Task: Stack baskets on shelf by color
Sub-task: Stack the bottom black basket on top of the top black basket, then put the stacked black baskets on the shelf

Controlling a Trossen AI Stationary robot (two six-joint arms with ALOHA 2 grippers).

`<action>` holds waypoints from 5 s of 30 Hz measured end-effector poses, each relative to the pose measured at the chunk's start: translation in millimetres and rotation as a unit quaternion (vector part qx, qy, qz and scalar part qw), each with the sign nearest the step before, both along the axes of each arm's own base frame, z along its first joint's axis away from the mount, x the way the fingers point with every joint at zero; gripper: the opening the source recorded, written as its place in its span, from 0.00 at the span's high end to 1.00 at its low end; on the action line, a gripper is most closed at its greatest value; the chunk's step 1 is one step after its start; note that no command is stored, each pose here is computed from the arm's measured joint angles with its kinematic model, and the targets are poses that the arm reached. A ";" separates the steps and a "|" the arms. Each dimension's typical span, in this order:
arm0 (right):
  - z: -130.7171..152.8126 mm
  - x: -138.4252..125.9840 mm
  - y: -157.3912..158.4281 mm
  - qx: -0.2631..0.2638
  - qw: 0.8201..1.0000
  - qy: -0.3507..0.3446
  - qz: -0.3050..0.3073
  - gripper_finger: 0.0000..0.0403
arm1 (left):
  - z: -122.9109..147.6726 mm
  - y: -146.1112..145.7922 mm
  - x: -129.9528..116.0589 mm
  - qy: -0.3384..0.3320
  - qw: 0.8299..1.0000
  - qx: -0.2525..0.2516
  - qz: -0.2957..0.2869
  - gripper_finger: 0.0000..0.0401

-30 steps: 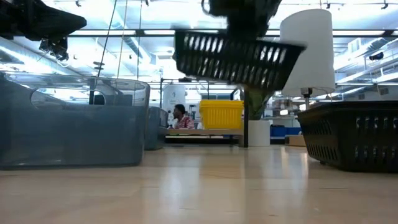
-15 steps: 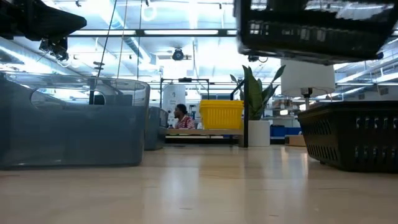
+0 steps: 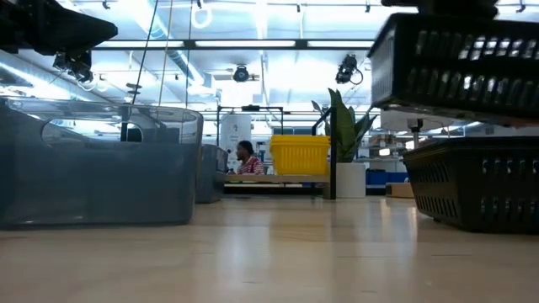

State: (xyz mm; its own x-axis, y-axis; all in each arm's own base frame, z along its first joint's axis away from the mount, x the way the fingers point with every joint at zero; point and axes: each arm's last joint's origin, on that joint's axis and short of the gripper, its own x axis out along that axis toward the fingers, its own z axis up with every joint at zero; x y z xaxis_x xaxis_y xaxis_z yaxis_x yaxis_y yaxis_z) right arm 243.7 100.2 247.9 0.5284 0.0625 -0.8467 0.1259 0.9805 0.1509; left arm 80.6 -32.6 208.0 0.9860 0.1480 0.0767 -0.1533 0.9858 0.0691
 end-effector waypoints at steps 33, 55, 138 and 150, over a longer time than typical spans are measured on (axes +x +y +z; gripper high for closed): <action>-40.5 -38.6 -6.5 0.041 0.999 0.013 0.032 0.87 | 0.0 0.0 0.0 0.000 1.000 0.000 0.000 0.91; -24.6 -30.2 -10.1 0.043 0.999 0.019 0.009 0.77 | 0.0 0.0 0.0 0.000 1.000 0.000 0.000 0.90; -23.5 56.9 67.1 -0.137 0.943 0.115 0.281 0.48 | 0.0 0.0 0.0 0.000 1.000 0.000 0.000 0.93; -24.2 59.0 68.2 -0.140 0.943 0.106 0.281 0.54 | 0.0 0.0 0.0 0.000 1.000 0.000 0.000 0.90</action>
State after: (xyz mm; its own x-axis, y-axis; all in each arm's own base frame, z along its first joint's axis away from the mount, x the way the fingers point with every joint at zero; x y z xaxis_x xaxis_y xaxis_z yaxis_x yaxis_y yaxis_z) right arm 302.7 168.4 223.7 0.2950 0.0402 -0.9546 -0.4275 0.8991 -0.0943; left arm 80.6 -32.6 208.1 0.9859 0.1483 0.0770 -0.1537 0.9857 0.0687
